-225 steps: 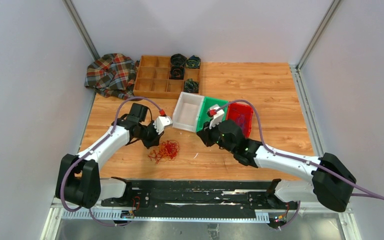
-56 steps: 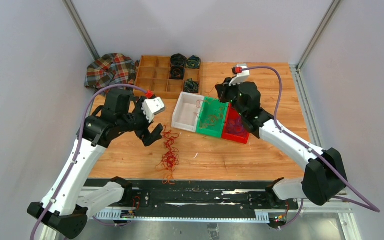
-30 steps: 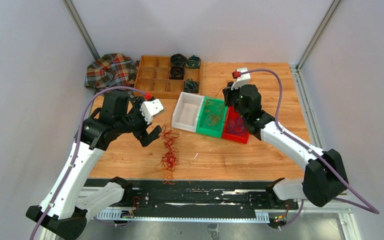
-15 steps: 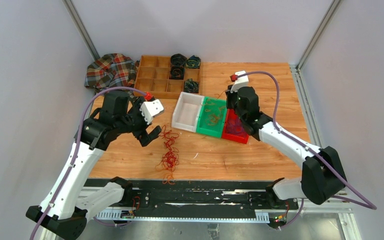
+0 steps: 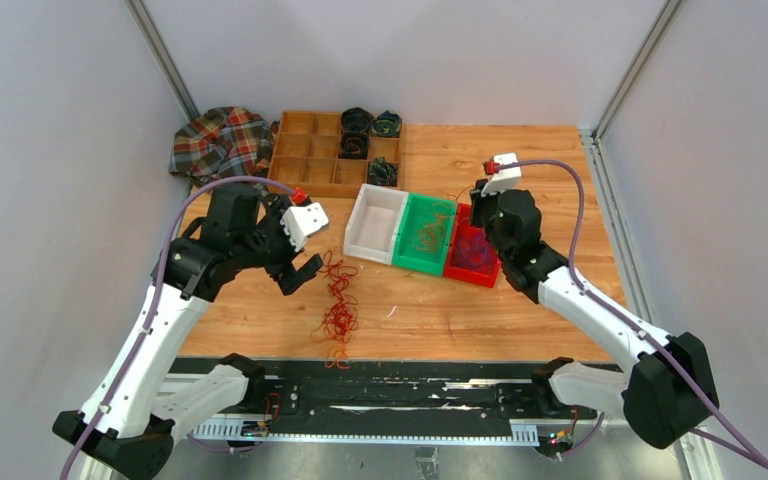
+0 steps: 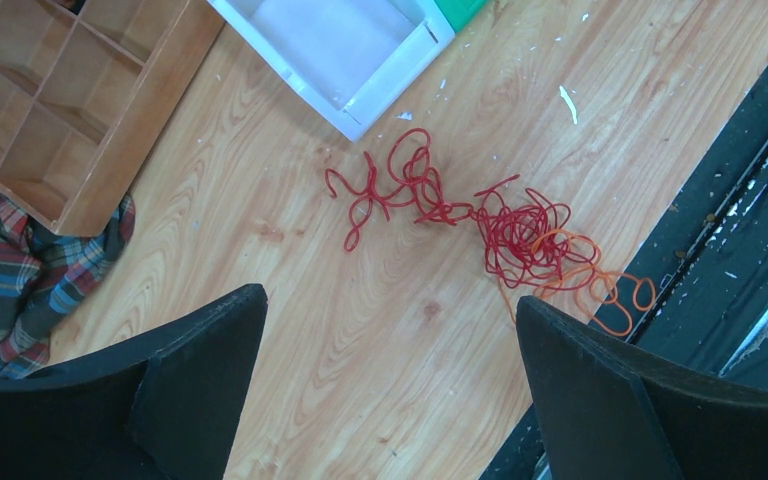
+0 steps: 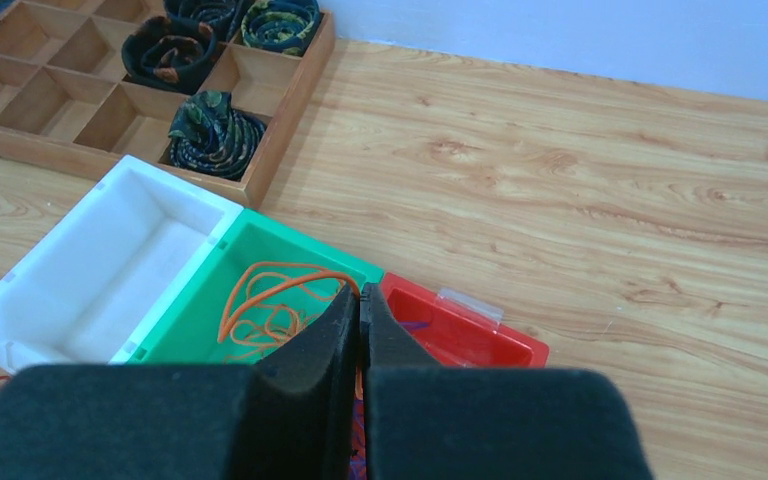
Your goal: Untangle the cables
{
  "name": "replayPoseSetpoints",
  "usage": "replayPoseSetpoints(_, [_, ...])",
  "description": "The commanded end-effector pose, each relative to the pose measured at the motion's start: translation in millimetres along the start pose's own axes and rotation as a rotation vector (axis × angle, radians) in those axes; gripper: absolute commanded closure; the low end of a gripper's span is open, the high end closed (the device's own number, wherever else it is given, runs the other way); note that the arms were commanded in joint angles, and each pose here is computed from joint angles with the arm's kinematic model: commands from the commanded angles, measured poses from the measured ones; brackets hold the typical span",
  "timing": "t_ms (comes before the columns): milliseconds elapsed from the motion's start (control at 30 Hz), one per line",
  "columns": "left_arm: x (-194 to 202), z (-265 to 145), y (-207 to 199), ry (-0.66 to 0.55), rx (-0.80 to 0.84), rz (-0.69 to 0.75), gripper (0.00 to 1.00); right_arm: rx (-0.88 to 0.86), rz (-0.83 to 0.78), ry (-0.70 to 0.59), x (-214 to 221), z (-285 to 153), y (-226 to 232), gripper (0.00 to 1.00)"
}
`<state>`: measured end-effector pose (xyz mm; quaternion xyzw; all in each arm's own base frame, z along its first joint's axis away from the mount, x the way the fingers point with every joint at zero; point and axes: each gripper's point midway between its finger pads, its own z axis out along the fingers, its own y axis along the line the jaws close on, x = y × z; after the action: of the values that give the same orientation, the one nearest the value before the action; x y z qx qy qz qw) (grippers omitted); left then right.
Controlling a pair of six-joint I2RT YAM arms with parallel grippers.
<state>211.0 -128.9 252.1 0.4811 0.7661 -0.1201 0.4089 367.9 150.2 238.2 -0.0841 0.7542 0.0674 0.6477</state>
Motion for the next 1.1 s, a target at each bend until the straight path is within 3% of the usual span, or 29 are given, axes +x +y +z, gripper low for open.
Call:
replayPoseSetpoints(0, [-7,-6,1,-0.020,-0.015,0.010,0.00,-0.010,-0.008,0.028,11,7,0,0.99])
replayPoseSetpoints(567, [-5,-8,3,-0.012,-0.026,0.014,0.00,-0.122,-0.069,0.275,65,70,61,0.99])
replayPoseSetpoints(1067, [2,-1,3,0.027,-0.005,0.029,0.00,-0.057,-0.143,0.529,147,78,85,0.99])
